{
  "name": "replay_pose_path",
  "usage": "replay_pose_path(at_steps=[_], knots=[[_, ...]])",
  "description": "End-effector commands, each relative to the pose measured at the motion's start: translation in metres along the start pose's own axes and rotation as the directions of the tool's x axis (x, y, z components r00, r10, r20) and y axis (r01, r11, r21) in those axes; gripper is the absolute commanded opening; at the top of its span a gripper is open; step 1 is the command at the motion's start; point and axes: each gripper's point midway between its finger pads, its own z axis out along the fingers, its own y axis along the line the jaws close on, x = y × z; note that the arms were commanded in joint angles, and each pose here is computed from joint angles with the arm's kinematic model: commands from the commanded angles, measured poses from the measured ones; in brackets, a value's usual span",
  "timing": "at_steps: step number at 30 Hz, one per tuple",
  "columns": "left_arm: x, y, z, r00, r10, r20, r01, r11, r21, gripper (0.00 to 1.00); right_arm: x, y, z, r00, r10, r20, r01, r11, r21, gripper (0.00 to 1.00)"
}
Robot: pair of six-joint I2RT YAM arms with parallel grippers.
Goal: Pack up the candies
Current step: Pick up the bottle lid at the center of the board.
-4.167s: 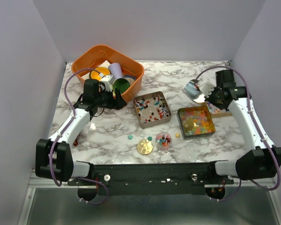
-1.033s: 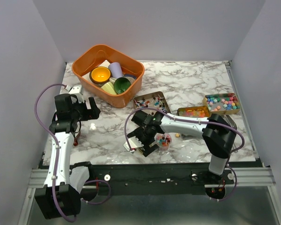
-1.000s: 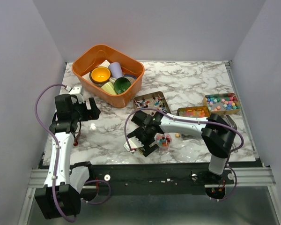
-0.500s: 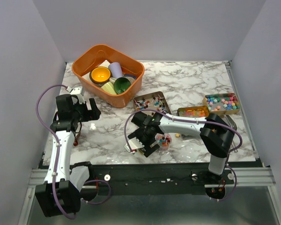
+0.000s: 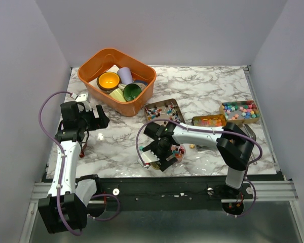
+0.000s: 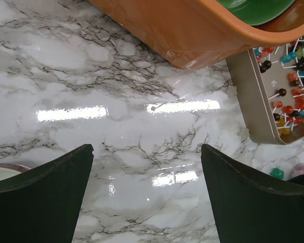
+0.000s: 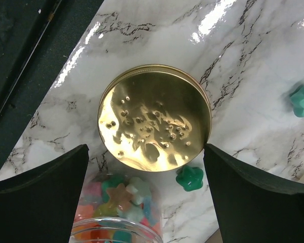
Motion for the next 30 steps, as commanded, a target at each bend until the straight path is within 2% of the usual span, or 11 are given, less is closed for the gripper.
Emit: replay_pose_path(at_steps=[1,12,18,28,29,30], knots=[[0.0,-0.002,0.001,1.0,-0.009,0.008,0.009,1.0,0.017,0.99,0.005,-0.007,0.007,1.0,0.016,-0.022,-0.016,1.0,0.017,1.0],[0.005,0.0,0.002,1.0,-0.011,0.004,0.011,1.0,0.017,0.99,-0.002,-0.01,0.012,0.998,0.055,0.012,-0.055,0.998,0.01,1.0],[0.005,0.0,0.004,1.0,-0.014,0.007,0.014,1.0,0.021,0.99,-0.004,-0.006,0.014,0.995,0.09,0.032,-0.091,0.996,0.008,0.88],[0.009,-0.001,0.005,1.0,-0.017,0.006,0.017,0.999,0.028,0.99,-0.004,-0.015,0.018,0.993,0.116,0.03,-0.117,0.992,0.045,0.93],[0.009,-0.001,0.004,1.0,-0.016,0.008,0.016,0.999,0.029,0.99,-0.004,-0.015,0.018,0.992,0.123,0.033,-0.124,0.991,0.044,0.88],[0.01,-0.001,0.004,1.0,-0.015,0.009,0.015,1.0,0.027,0.99,-0.006,-0.017,0.017,0.991,0.131,0.039,-0.133,0.99,0.046,0.79]])
